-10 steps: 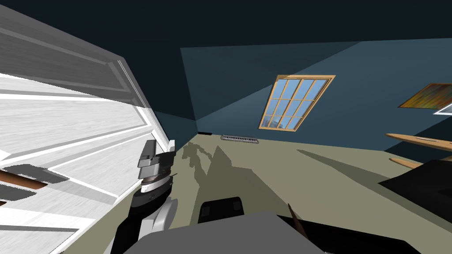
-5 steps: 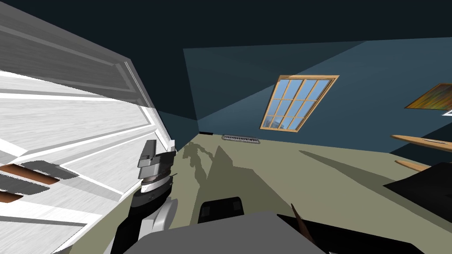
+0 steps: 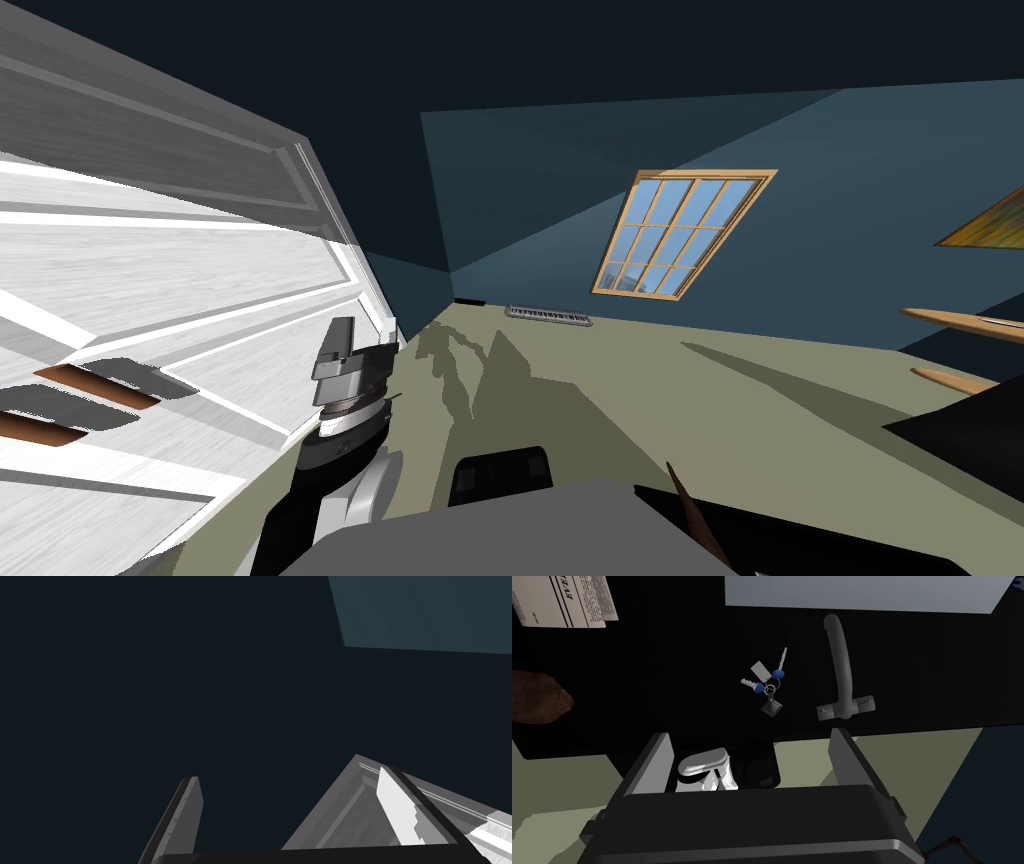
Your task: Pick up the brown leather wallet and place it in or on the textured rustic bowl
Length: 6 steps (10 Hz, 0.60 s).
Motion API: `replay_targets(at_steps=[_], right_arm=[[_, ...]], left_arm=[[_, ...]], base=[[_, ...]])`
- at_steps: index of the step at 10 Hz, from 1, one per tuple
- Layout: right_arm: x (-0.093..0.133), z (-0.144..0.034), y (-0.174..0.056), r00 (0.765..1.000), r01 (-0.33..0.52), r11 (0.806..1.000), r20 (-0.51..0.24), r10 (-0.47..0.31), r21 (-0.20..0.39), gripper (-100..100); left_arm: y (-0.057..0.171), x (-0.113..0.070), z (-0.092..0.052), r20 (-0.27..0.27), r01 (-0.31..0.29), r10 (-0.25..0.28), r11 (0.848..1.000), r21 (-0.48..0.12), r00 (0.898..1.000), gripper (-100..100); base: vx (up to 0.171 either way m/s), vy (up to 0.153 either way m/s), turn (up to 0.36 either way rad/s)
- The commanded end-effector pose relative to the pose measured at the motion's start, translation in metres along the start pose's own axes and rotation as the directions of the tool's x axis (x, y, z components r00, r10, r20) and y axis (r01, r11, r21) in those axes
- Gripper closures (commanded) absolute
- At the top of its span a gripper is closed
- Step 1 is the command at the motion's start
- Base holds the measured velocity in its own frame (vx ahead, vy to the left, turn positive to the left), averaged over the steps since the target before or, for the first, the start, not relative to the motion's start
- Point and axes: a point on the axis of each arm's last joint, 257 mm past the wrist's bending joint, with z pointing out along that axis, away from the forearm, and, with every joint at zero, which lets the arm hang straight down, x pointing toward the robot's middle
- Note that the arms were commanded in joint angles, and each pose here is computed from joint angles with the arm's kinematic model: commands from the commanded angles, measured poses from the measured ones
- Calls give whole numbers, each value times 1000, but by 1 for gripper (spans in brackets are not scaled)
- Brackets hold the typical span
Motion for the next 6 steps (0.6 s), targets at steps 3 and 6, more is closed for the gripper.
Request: replay_targets(at_steps=[3,6], right_arm=[[6,-8,4,1000,-24,1000,1,24,3,-100],[10,-17,8,999,-49,999,4,49,6,-100]], left_arm=[[0,0,0,0,0,0,1000,0,1000,0],[0,0,0,0,0,0,1000,0,1000,0]], base=[[-6,32,24],[-4,55,17]])
